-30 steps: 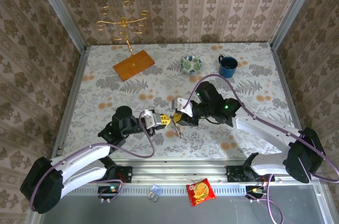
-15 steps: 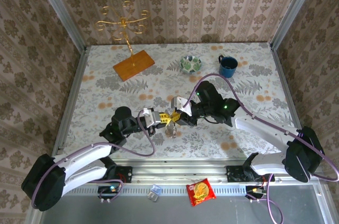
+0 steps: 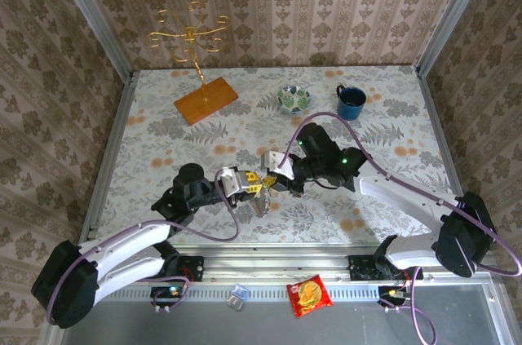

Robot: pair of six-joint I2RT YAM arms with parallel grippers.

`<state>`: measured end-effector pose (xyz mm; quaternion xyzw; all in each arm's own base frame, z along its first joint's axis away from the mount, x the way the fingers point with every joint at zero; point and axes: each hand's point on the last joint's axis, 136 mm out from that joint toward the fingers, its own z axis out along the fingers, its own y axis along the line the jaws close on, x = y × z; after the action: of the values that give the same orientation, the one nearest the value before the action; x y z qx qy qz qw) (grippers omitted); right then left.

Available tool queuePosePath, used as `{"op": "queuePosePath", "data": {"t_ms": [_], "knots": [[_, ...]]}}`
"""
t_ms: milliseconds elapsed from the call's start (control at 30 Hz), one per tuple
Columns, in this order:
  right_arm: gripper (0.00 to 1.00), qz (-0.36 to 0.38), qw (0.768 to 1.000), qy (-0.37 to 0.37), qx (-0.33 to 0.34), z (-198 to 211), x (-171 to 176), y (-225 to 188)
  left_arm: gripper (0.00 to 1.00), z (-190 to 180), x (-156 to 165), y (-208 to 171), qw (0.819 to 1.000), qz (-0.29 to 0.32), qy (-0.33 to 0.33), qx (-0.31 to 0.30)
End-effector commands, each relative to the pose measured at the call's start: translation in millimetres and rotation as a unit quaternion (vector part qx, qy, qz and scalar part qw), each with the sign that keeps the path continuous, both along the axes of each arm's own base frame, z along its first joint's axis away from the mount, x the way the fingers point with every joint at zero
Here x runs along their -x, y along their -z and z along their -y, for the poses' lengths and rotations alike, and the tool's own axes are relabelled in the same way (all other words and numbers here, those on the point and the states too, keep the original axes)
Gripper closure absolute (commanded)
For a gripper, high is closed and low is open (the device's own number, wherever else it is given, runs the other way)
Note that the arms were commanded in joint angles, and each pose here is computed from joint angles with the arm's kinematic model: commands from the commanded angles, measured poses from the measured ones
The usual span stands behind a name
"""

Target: Put the keys on the keyring

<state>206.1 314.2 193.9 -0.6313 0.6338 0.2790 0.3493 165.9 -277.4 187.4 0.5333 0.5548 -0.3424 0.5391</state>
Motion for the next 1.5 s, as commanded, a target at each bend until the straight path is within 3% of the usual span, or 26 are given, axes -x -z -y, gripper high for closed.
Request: {"op": "queuePosePath", "data": {"t_ms": [0, 167, 333, 467, 700, 1133, 1467], "knots": [[1.0, 0.032, 0.998, -0.027, 0.056, 0.7, 3.3, 2.0, 0.78, 0.3, -2.1, -2.5, 0.999, 0.015, 0.003, -0.036], [1.0, 0.057, 0.993, -0.048, 0.089, -3.2, 9.3, -1.2, 0.8, 1.8, -3.2, -6.3, 0.998, 0.021, 0.009, -0.051], [1.0, 0.061, 0.995, -0.047, 0.063, -10.5, 10.4, -17.3, 0.96, 2.9, -1.5, -8.4, 0.998, 0.023, 0.017, -0.053], [0.81, 0.047, 0.999, -0.007, 0.012, -4.0, 0.3, -23.0, 1.0, 3.0, 2.7, -10.6, 0.999, 0.024, 0.025, -0.042], [0.74, 0.017, 1.0, 0.022, 0.012, 9.0, -3.4, -5.5, 1.0, 4.0, 7.1, -13.9, 0.999, 0.025, 0.033, -0.019], [0.76, 0.001, 1.0, 0.018, 0.009, 4.4, -4.4, 1.0, 1.0, 4.8, 7.3, -16.9, 0.999, 0.029, 0.035, -0.014], [0.93, 0.002, 1.0, 0.014, 0.028, 9.5, -3.5, 10.0, 1.0, 4.6, 6.4, -17.6, 0.999, 0.034, 0.034, -0.012]]}}
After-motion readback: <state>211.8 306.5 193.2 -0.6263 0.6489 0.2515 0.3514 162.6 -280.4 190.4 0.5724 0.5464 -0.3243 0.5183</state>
